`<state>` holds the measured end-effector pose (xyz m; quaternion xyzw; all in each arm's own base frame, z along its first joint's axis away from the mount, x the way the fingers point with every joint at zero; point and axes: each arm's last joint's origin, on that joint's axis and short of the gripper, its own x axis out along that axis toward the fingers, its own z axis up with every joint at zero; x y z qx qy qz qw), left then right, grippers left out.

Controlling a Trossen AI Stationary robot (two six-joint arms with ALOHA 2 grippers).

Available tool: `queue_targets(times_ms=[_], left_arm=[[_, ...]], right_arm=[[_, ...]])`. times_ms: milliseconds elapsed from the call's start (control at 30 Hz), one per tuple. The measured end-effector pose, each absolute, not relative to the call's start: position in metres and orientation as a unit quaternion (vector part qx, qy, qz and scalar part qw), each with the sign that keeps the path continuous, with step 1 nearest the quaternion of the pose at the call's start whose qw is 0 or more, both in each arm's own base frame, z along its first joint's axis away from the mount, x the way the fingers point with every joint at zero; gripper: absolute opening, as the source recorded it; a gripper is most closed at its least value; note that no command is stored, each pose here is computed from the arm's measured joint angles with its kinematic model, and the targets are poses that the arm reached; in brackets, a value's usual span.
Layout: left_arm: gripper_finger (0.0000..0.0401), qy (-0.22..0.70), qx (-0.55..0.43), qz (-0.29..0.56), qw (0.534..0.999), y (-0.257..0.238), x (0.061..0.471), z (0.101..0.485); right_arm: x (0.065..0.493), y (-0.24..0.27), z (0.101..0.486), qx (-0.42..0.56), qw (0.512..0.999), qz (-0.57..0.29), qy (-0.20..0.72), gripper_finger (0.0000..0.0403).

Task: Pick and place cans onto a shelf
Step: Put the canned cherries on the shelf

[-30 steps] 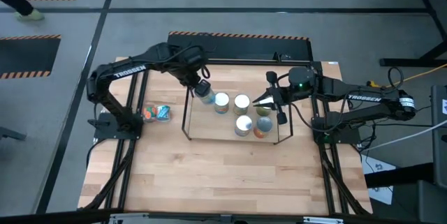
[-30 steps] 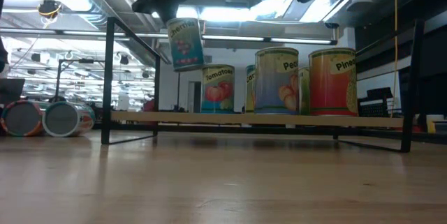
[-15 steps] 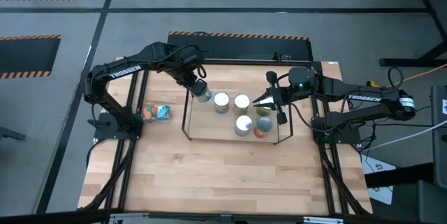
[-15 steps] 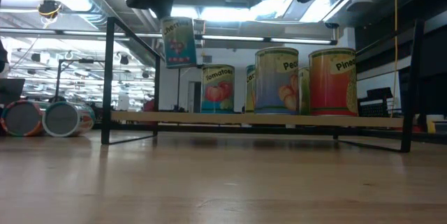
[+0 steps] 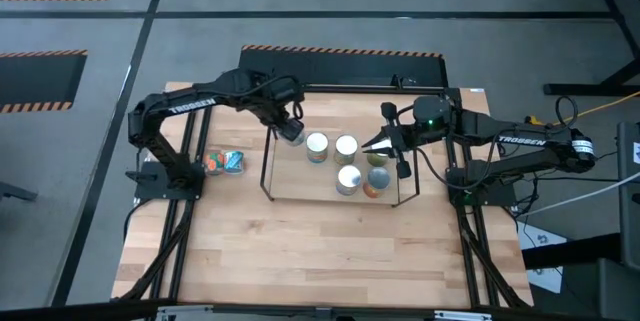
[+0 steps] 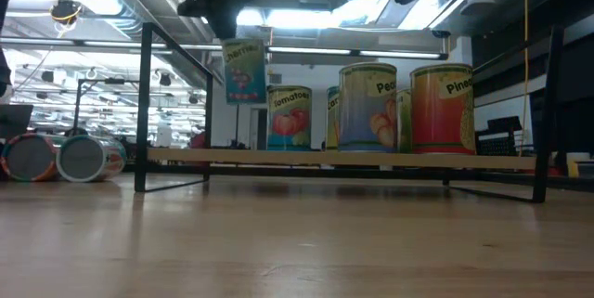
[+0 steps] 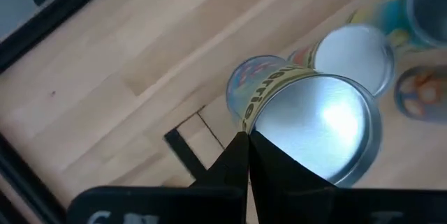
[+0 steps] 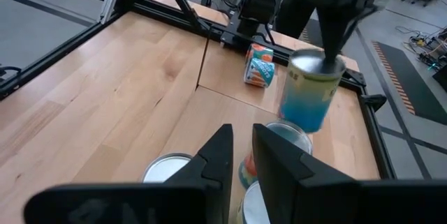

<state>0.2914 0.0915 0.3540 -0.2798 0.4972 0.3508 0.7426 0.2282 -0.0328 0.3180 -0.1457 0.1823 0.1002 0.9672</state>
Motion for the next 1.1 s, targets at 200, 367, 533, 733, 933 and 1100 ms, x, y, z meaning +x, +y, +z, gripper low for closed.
queue_targets(times_ms=[200,367,533,733,933,1100], left_arm=[[0.0000,0.529,-0.274,0.350,0.723,0.093,0.302,0.338],[0.0000,0.544,-0.269,0.348,0.715,0.093,0.312,0.326],[0.0000,0.551,-0.267,0.347,0.711,0.093,0.318,0.319],[0.0000,0.565,-0.264,0.343,0.703,0.091,0.324,0.311],[0.0000,0.579,-0.260,0.339,0.694,0.089,0.329,0.303],[0.0000,0.585,-0.258,0.341,0.689,0.090,0.331,0.298]], right_arm=[[0.228,-0.033,0.318,-0.145,0.967,0.101,0.182,0.0062],[0.228,-0.033,0.318,-0.145,0.967,0.101,0.183,0.0062],[0.229,-0.033,0.318,-0.144,0.967,0.104,0.182,0.0062],[0.229,-0.033,0.318,-0.144,0.967,0.104,0.182,0.0062],[0.229,-0.033,0.318,-0.143,0.967,0.104,0.182,0.0062],[0.229,-0.033,0.318,-0.143,0.967,0.104,0.182,0.0062]])
